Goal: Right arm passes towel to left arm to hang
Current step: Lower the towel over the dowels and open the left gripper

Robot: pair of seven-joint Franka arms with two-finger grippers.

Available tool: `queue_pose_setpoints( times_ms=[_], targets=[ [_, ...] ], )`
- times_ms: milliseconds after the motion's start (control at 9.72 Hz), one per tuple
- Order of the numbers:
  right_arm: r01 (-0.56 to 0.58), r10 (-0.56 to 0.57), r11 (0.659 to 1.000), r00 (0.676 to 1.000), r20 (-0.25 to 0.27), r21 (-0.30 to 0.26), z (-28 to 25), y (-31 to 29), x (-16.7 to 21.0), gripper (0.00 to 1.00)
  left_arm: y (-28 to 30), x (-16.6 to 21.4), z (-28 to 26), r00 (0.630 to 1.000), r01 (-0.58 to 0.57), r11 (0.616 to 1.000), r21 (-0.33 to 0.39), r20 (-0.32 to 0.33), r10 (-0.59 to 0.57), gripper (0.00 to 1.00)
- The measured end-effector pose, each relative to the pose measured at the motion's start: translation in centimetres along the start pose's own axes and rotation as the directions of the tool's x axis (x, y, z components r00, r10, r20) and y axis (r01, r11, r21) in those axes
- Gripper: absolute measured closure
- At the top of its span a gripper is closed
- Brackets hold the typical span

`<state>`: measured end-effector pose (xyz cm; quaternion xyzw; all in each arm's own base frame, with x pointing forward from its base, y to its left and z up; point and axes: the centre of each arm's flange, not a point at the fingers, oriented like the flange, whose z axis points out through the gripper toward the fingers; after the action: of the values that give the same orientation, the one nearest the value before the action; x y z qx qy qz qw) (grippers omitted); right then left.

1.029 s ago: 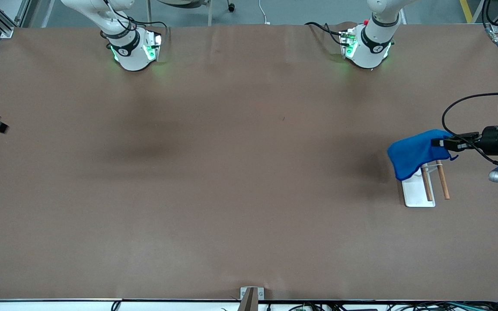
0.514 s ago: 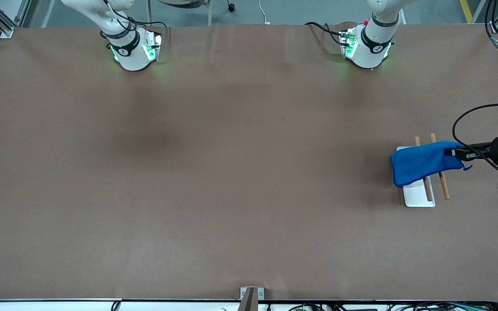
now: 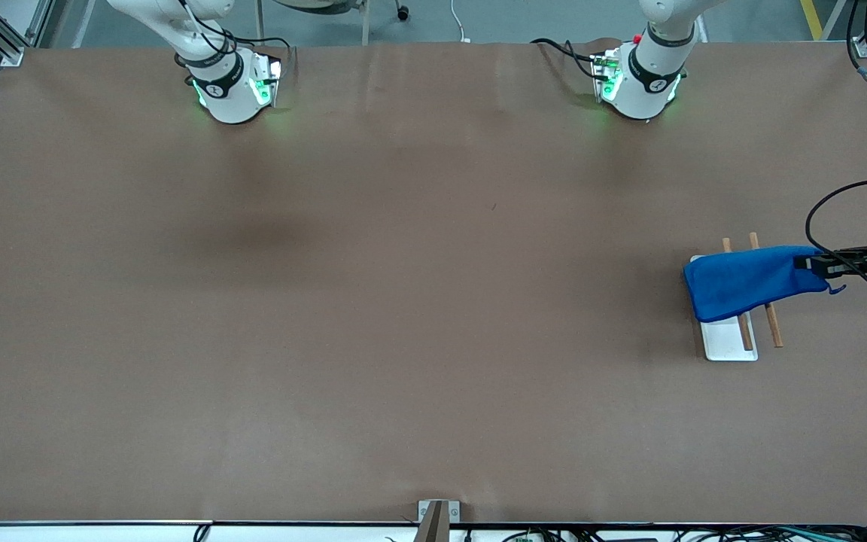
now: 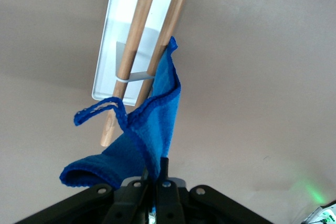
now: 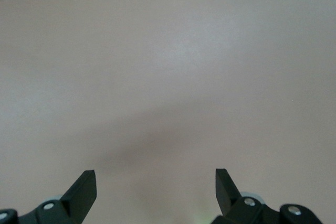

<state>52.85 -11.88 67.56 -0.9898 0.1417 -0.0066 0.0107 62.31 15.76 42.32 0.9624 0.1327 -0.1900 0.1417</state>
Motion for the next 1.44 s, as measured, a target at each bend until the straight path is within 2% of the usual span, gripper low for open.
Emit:
queue_pose_setpoints(
  times_ms=[411,720,1440],
  targets=[
    [0.035,-0.035,0.999,0.999,0.001,-0.022,0.1,-0.7,0.0,0.0,-0.2,0.8,-1.0,1.0,-0.004,1.0,-0.005,-0.025,0.004,0.97],
    [0.037,-0.037,0.999,0.999,0.003,-0.025,0.1,-0.8,0.0,0.0,-0.9,1.5,-0.4,1.0,-0.016,1.0,-0.006,-0.019,0.016,0.97],
    [0.036,-0.036,0.999,0.999,0.011,-0.026,0.2,-0.7,-0.1,0.0,-7.5,3.0,0.7,0.998,-0.062,0.998,-0.025,-0.011,0.062,0.97]
  ],
)
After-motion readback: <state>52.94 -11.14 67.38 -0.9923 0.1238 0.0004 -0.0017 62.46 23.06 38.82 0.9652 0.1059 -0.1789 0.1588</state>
